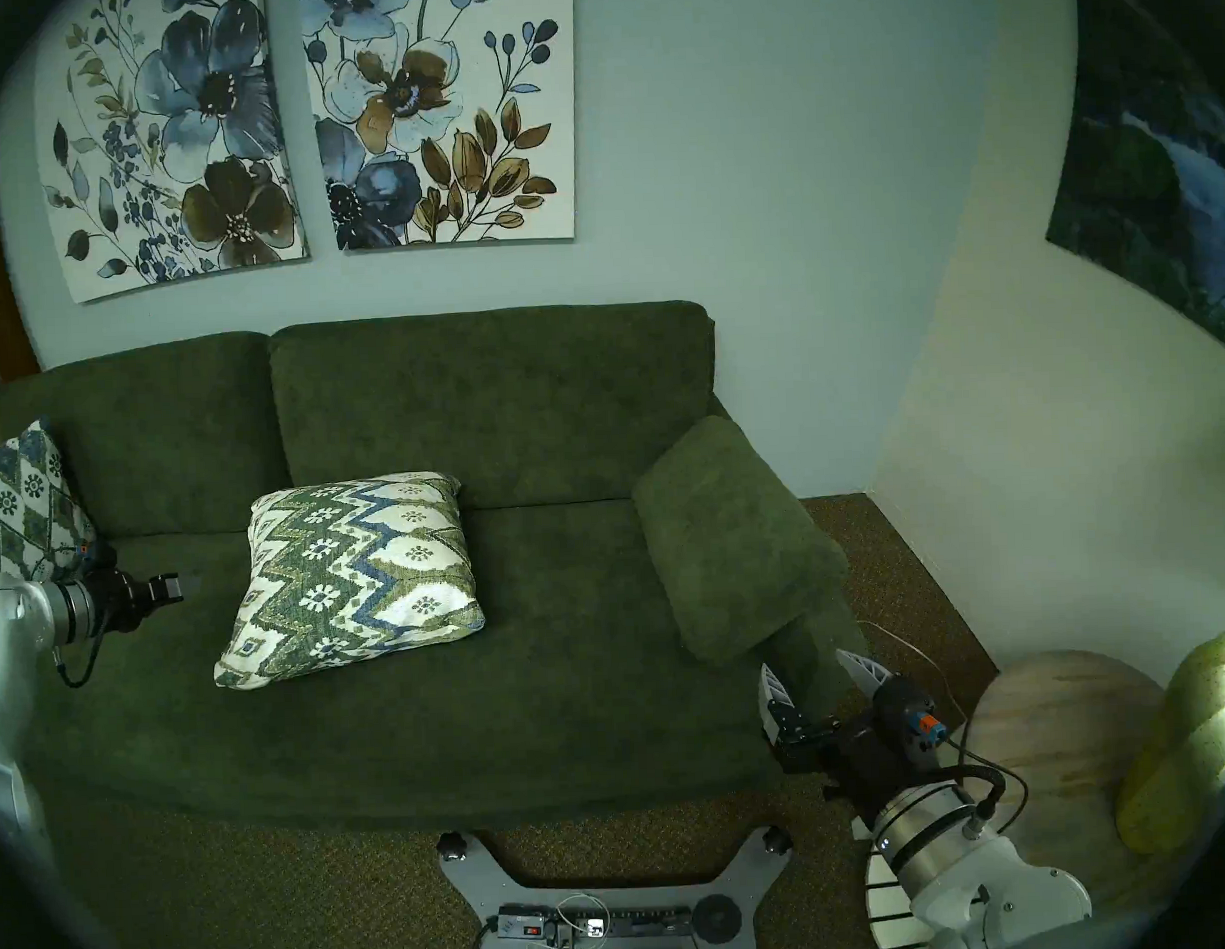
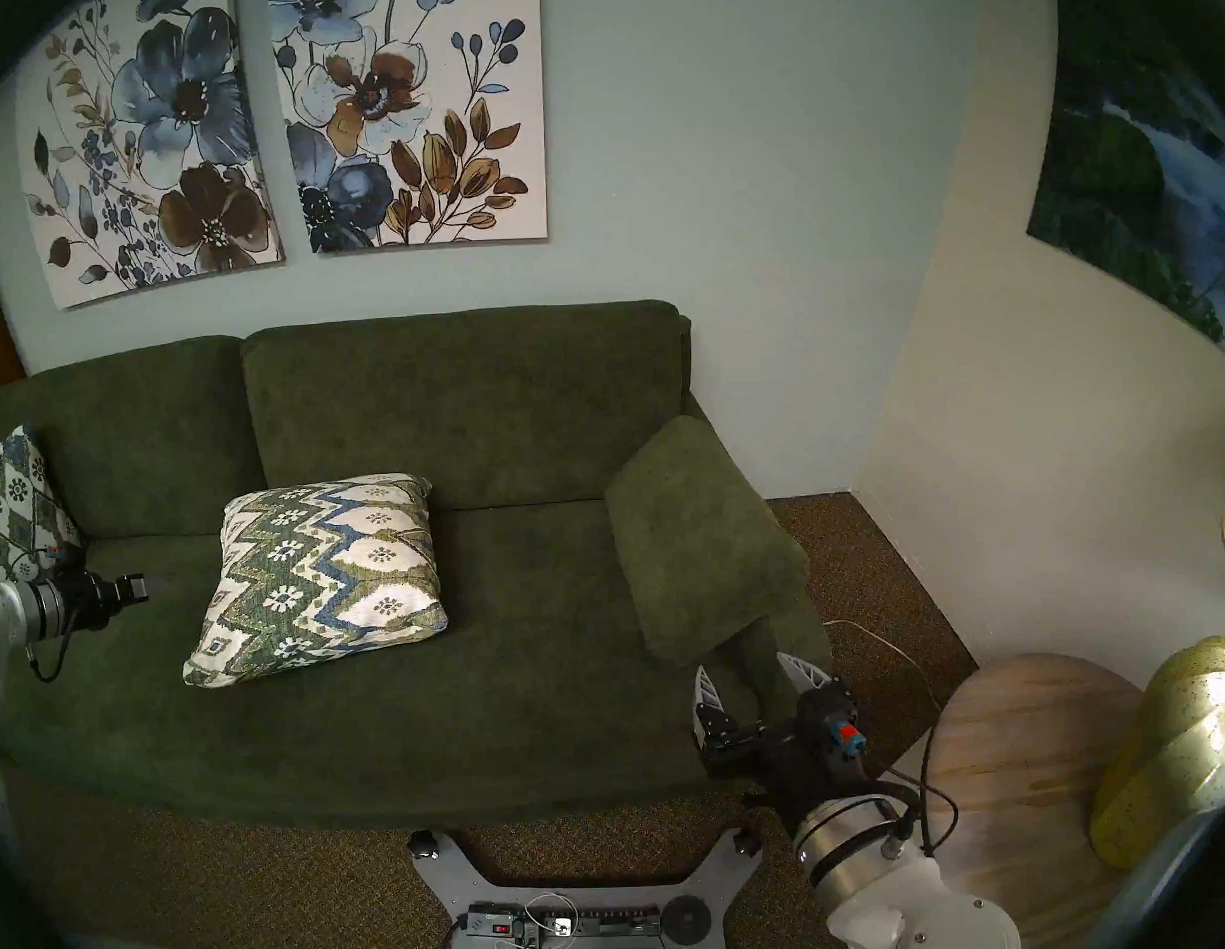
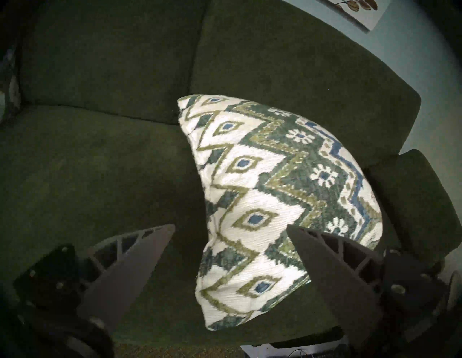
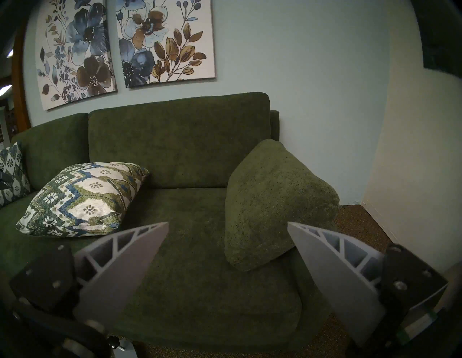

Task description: Fix throw pillow on sofa

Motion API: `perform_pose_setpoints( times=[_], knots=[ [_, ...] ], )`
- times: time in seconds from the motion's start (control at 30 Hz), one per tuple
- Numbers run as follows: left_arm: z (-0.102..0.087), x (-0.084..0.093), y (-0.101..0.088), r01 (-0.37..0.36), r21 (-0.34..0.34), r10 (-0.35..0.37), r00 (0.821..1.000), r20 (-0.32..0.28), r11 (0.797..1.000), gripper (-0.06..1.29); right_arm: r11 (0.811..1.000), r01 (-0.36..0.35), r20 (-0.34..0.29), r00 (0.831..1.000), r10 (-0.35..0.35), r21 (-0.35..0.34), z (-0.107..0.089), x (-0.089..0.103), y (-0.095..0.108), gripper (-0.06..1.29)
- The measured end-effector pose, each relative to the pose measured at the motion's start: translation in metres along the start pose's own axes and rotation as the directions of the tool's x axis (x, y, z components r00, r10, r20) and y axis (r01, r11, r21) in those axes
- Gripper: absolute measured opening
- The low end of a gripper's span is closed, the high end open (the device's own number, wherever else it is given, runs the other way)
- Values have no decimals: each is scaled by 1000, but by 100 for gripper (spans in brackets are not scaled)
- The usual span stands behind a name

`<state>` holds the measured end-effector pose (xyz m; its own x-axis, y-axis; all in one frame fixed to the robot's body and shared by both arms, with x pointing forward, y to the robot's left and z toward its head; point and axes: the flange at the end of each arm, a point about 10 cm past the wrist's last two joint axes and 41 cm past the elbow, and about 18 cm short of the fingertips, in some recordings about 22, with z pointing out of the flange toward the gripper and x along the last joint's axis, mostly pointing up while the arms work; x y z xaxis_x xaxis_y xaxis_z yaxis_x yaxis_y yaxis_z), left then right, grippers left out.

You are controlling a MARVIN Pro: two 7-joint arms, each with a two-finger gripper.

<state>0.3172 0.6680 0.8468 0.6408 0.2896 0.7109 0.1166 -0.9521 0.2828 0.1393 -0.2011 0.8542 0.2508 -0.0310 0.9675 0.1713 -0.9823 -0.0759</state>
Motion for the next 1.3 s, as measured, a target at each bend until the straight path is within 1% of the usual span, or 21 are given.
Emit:
perform_pose_setpoints(
  times=[0.1,0.27,0.53,0.77,0.83,1.0,1.03,1.13,1.2,1.3],
  knots=[
    [2,-4,-7,26,10,-26,1000,-6,1000,122,1000,0,0,1000,0,0,0,0,0,124],
    [8,-12,-11,70,3,-70,997,-17,998,123,1000,0,0,1000,0,-1,0,0,0,124],
    [25,-28,-8,136,-36,-136,991,-12,990,123,1000,0,1,1000,0,-1,0,0,0,124],
    [40,-46,-3,162,-56,-162,987,8,985,123,1000,0,0,1000,0,-2,0,0,0,124],
    [46,-51,-1,149,-57,-149,989,15,987,123,1000,0,0,1000,0,-2,0,-1,0,124],
    [57,-65,4,90,-59,-88,996,29,994,123,1000,0,1,1000,0,-2,0,-1,0,124],
    [62,-72,6,68,-60,-66,997,37,996,123,1000,0,1,1000,0,-2,0,-1,0,124],
    [67,-80,8,43,-59,-40,998,45,997,123,1000,0,1,1000,0,-2,0,-1,0,124],
    [75,-90,10,15,-50,-13,998,54,999,123,1000,0,1,1000,0,-2,0,-1,0,124],
    [81,-97,13,1,-38,1,998,62,999,123,1000,0,1,1000,0,-3,0,-1,0,124]
  ],
)
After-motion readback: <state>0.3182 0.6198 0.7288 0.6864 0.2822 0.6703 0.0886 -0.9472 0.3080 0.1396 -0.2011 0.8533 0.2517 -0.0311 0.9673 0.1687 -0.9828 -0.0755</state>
